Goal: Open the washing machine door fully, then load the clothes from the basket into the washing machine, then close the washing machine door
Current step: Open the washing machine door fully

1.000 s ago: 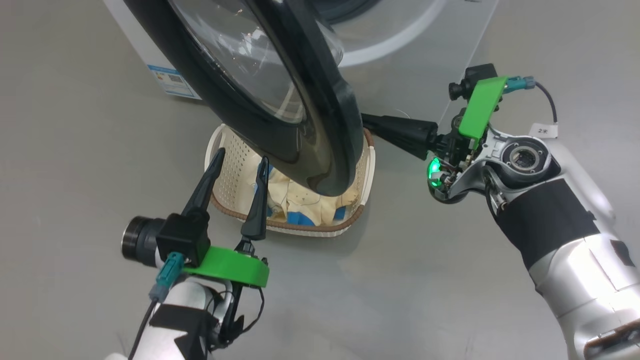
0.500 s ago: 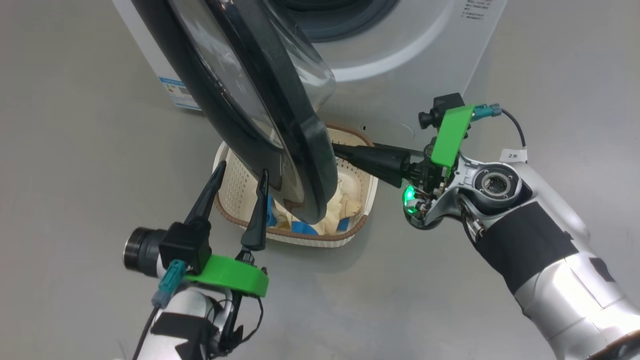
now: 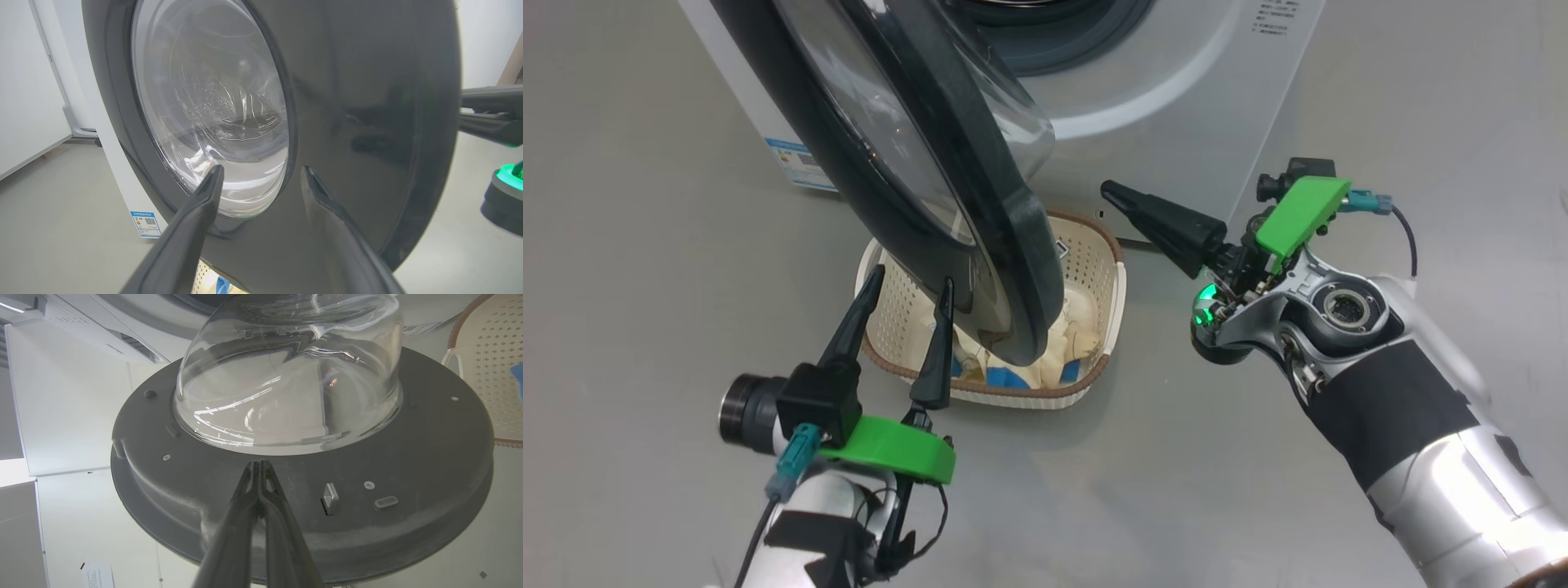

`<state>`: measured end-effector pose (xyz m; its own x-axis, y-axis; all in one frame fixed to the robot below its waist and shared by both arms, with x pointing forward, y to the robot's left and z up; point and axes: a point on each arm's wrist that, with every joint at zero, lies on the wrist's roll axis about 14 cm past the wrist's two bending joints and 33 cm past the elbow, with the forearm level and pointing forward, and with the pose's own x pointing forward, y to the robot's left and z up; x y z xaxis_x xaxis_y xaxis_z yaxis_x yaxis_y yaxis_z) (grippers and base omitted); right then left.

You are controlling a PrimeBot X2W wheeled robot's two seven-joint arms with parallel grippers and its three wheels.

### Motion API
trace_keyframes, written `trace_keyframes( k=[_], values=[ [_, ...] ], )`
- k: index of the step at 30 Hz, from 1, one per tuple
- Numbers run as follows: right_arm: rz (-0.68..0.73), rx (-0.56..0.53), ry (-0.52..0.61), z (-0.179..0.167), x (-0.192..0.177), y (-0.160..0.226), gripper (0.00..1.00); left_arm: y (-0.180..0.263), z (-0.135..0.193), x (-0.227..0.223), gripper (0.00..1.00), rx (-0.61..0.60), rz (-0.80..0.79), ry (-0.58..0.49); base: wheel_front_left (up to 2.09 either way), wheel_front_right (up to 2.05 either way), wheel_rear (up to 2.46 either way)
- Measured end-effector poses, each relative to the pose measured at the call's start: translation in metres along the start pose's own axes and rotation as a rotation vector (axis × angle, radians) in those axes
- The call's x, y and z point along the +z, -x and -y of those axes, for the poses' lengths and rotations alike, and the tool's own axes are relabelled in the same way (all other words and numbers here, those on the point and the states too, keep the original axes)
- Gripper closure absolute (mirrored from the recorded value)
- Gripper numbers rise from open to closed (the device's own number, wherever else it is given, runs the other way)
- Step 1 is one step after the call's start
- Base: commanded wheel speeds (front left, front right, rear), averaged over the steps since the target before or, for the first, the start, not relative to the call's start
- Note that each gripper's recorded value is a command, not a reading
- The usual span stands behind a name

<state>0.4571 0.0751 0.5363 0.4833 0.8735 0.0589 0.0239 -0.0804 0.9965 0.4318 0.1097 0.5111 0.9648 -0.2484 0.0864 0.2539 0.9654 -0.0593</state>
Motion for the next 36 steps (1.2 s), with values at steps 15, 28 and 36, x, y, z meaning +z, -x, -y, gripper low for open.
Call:
trace_keyframes(
  k=[15,28,36],
  values=[
    [0.647,-0.068,0.430,-0.018,0.094,0.090,0.00,0.004,0.006,0.003,0.00,-0.013,0.004,0.002,0.00,0.00,0.00],
    [0.841,-0.314,1.169,-0.037,0.115,0.178,0.00,0.012,0.017,-0.002,0.00,-0.036,-0.010,0.014,0.00,0.00,0.00],
    [0.863,-0.478,1.400,-0.023,0.084,0.214,0.00,0.013,0.022,0.002,0.00,-0.048,-0.002,0.014,0.00,0.00,0.00]
  ],
)
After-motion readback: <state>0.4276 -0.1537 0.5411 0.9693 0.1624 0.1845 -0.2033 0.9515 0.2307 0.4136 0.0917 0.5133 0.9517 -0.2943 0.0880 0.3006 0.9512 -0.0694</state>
